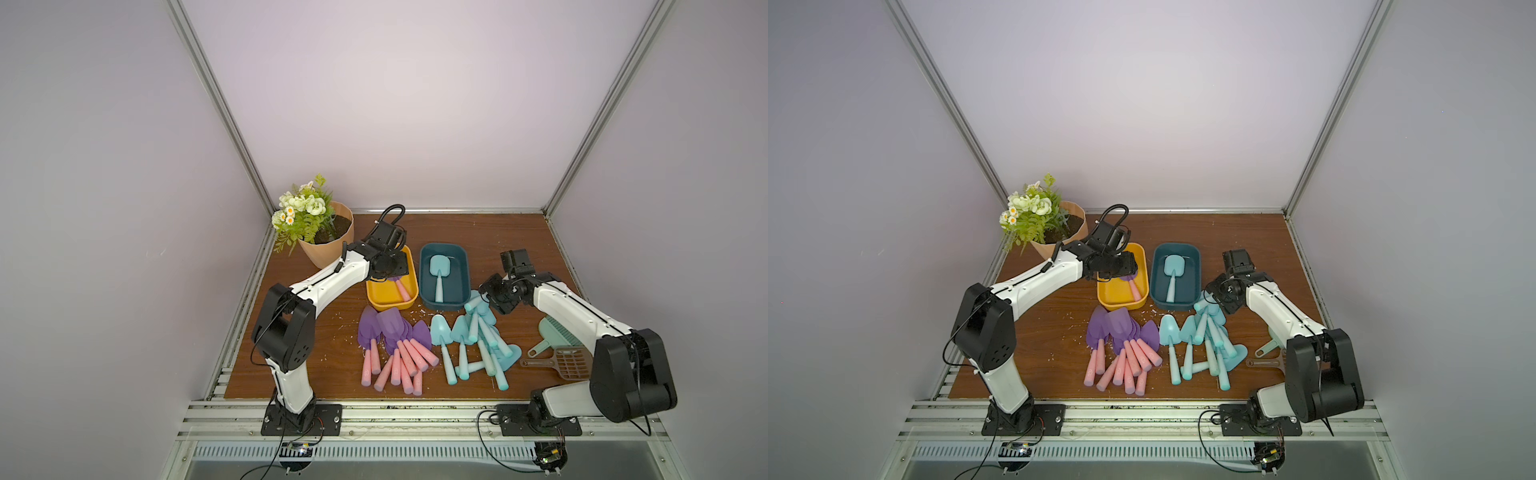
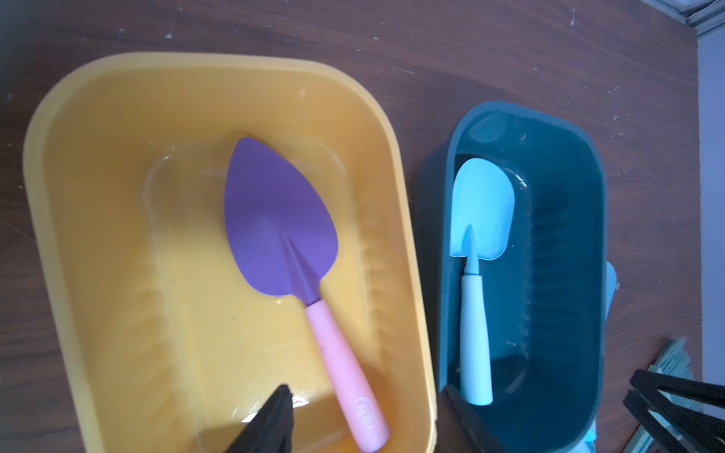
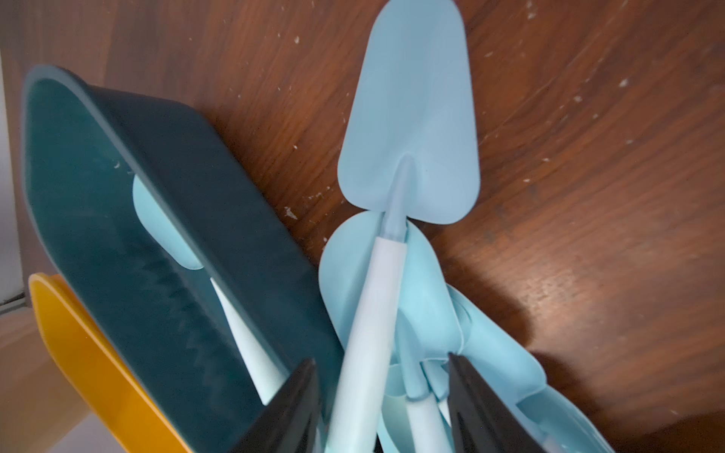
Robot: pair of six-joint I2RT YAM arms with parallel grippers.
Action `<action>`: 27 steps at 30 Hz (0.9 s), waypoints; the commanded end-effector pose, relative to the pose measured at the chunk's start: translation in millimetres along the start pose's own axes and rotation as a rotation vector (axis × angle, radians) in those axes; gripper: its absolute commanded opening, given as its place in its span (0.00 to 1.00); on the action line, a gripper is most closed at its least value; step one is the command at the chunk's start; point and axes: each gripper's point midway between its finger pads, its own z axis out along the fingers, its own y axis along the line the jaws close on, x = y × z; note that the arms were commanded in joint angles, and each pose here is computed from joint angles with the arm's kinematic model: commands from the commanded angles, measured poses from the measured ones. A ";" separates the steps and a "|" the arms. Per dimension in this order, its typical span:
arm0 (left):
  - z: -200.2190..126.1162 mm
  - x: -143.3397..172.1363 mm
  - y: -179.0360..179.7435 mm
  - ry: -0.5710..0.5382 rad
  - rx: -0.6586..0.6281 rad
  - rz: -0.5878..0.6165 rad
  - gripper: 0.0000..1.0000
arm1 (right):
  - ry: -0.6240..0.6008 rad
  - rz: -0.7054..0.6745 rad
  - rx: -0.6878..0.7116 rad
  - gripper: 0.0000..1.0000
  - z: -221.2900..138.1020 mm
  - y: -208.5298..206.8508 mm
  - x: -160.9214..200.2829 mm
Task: Sort the small shovels by color and place them into the storage box
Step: Place the shovel in the storage box, then pick up the shovel from the center of the board.
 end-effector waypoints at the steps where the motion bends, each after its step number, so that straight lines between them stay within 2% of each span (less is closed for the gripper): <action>1: -6.2 0.9 9.5 -0.007 -0.026 0.006 0.61 | 0.071 0.080 -0.044 0.59 7.9 10.0 9.8; 8: -12.6 4.4 12.1 -0.013 -0.025 0.003 0.61 | 0.068 0.095 -0.001 0.61 13.1 4.0 8.9; 23: -17.8 5.3 15.8 -0.027 -0.037 0.007 0.62 | 0.118 0.108 -0.009 0.59 33.7 16.9 17.3; 25: -17.2 6.5 16.8 -0.023 -0.039 0.006 0.62 | 0.114 0.099 -0.011 0.55 34.4 21.9 15.3; 27: -16.7 7.2 17.7 -0.021 -0.041 0.007 0.62 | 0.109 0.088 -0.007 0.45 34.2 24.7 13.4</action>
